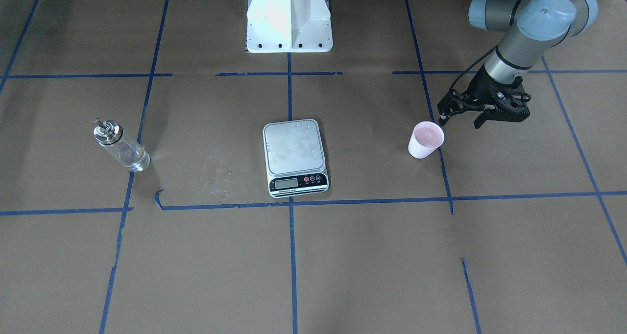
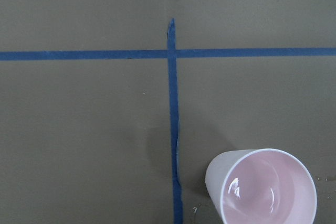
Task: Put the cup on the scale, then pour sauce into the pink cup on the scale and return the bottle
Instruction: 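Reach the left gripper down to the pink cup and grasp it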
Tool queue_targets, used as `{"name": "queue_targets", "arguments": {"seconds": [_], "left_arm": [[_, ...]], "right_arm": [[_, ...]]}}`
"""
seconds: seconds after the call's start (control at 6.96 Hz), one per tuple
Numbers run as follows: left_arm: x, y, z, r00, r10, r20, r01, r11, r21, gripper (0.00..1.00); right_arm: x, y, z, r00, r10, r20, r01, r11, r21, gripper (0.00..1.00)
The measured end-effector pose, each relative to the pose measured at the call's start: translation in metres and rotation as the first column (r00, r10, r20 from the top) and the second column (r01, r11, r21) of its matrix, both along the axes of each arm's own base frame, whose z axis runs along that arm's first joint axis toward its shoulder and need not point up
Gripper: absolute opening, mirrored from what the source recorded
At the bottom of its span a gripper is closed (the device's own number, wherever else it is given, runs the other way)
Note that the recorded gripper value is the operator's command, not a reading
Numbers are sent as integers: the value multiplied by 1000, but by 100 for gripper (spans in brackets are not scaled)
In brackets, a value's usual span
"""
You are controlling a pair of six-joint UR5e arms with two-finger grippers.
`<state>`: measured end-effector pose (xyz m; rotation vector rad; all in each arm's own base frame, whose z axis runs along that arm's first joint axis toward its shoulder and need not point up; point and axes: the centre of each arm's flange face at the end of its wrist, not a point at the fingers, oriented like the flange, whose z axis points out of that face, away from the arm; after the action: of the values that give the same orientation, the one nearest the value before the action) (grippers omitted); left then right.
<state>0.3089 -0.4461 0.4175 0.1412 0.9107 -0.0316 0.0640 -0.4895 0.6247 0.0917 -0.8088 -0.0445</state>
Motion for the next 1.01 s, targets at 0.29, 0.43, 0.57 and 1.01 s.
{"name": "queue_targets", "arguments": {"seconds": [0.29,0.43,0.57,1.01], "left_arm": [[20,-13,1,1000,2,5,-2,1000,-10,97],[24,-15,3,1000,5,9,-5,1000,-13,91],[27,-15,6,1000,10,13,-10,1000,-14,79],[37,-11,11,999,30,21,-29,999,-21,16]], "right_arm": [[0,-1,-1,1000,1,0,-1,1000,2,100],[0,-1,-2,1000,1,1,-1,1000,3,100],[0,-1,-3,1000,1,1,-1,1000,5,100],[0,-1,-4,1000,1,1,-1,1000,7,100]]}}
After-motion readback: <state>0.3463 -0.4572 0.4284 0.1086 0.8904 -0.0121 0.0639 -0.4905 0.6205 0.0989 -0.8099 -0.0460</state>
